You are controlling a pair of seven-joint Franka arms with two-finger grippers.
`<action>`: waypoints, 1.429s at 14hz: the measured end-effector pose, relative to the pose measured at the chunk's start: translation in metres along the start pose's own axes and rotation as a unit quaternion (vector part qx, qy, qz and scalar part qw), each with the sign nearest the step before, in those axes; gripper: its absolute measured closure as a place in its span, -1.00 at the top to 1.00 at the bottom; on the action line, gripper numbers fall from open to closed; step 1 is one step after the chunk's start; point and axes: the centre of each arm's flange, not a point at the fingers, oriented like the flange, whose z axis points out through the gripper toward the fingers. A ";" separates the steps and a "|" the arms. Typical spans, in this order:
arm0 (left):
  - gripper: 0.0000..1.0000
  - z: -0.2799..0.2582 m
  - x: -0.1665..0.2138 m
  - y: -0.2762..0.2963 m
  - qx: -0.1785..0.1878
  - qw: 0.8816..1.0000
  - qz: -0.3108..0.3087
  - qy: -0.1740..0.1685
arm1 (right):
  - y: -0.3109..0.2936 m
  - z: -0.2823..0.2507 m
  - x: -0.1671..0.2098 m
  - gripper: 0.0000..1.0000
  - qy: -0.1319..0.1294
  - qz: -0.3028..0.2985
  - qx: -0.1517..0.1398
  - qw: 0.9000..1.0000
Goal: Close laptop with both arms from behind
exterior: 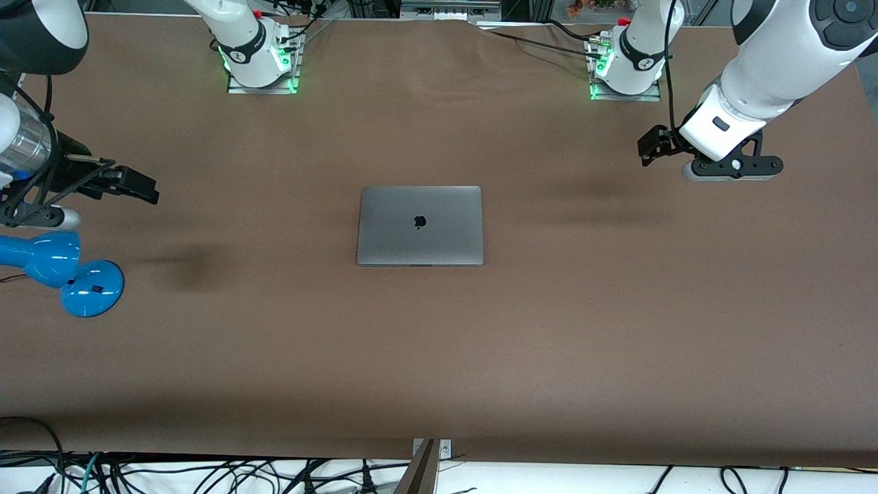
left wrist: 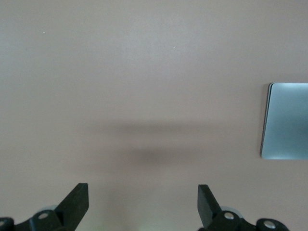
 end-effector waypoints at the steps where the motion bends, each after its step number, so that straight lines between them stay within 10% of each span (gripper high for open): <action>1: 1.00 -0.003 0.000 -0.013 -0.003 1.000 0.006 0.002 | 0.000 -0.002 -0.002 1.00 0.000 0.000 0.000 1.000; 20: 1.00 -0.027 0.008 -0.054 0.008 0.999 0.037 0.011 | -0.003 -0.021 -0.034 1.00 -0.002 -0.004 -0.004 1.000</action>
